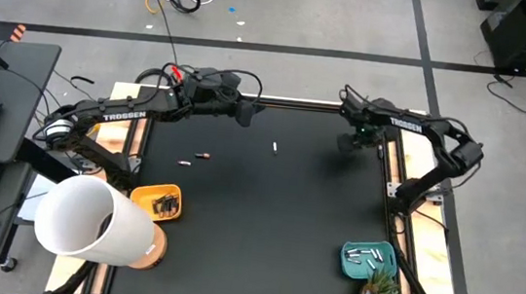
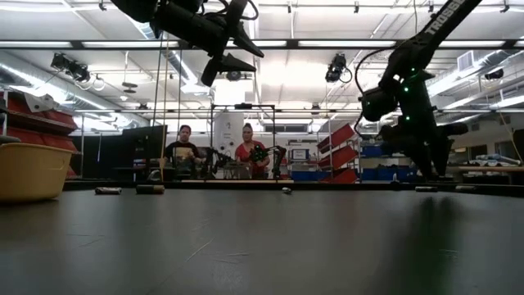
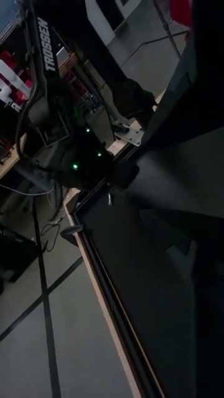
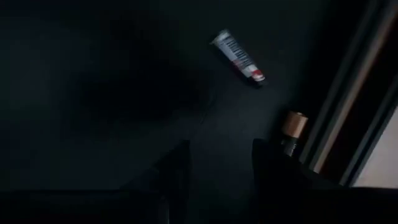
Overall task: Sort batteries
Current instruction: Put the black battery into the yellow bin
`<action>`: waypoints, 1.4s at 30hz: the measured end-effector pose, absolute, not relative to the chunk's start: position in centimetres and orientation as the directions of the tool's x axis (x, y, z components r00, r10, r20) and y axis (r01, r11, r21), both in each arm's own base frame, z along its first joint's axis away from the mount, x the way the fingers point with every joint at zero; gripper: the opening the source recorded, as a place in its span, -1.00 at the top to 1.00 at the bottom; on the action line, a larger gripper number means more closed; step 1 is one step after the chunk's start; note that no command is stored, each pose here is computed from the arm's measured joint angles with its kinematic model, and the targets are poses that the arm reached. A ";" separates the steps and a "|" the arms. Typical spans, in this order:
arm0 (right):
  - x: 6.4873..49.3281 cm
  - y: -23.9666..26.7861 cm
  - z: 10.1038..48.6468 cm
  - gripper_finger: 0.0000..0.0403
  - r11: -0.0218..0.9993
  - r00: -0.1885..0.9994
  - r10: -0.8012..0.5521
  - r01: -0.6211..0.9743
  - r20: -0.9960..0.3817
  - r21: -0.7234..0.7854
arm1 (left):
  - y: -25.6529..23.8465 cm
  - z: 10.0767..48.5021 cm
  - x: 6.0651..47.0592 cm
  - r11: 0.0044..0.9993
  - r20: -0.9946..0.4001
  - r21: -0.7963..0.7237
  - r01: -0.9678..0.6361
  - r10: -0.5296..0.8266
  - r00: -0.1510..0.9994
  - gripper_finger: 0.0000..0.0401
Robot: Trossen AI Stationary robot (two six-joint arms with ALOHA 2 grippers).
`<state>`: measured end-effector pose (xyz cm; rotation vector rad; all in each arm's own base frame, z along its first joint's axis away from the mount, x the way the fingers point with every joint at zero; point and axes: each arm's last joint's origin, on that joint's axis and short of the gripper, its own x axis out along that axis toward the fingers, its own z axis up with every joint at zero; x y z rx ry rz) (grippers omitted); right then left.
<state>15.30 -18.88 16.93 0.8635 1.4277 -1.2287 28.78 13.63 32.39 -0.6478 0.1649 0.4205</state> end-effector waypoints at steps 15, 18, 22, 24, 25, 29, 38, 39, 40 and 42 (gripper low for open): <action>12.9 -17.0 17.1 0.25 0.115 -0.271 -0.177 0.949 -0.946 -0.293 | 13.4 32.3 28.8 0.751 -0.280 -0.543 -0.375 0.259 0.924 0.07; 12.8 -17.0 16.6 0.25 0.176 -0.316 -0.150 0.924 -0.937 -0.340 | 13.4 32.3 28.8 0.766 -0.280 -0.527 -0.368 0.252 0.926 0.07; 12.6 -16.8 16.0 0.25 0.240 -0.388 -0.110 0.883 -0.915 -0.403 | 13.4 32.3 28.9 0.774 -0.279 -0.527 -0.350 0.232 0.932 0.07; 12.6 -16.6 15.8 0.25 0.291 -0.405 -0.070 0.866 -0.912 -0.407 | 13.3 32.3 28.9 0.775 -0.278 -0.528 -0.348 0.229 0.933 0.07; 12.6 -16.5 15.7 0.25 0.311 -0.396 -0.042 0.867 -0.917 -0.388 | 13.3 32.3 28.9 0.775 -0.279 -0.528 -0.347 0.227 0.933 0.07; 13.7 -16.2 15.9 0.25 0.408 -0.323 0.030 0.868 -0.946 -0.283 | 13.3 32.3 28.9 0.774 -0.278 -0.530 -0.347 0.227 0.933 0.07; 15.5 -16.6 15.9 0.25 0.721 -0.461 -0.081 0.584 -0.883 -0.372 | 13.3 32.3 28.9 0.772 -0.278 -0.532 -0.347 0.228 0.933 0.07; 15.4 -16.8 15.6 0.25 0.744 -0.479 -0.076 0.557 -0.875 -0.370 | 13.3 32.3 28.9 0.772 -0.278 -0.532 -0.347 0.228 0.933 0.07; 15.4 -16.9 15.2 0.25 0.766 -0.499 -0.067 0.529 -0.864 -0.365 | 13.3 32.4 28.9 0.772 -0.278 -0.533 -0.347 0.228 0.933 0.07; 15.4 -17.0 14.5 0.25 0.813 -0.554 -0.063 0.454 -0.830 -0.364 | 13.3 32.4 28.9 0.769 -0.278 -0.536 -0.348 0.228 0.933 0.07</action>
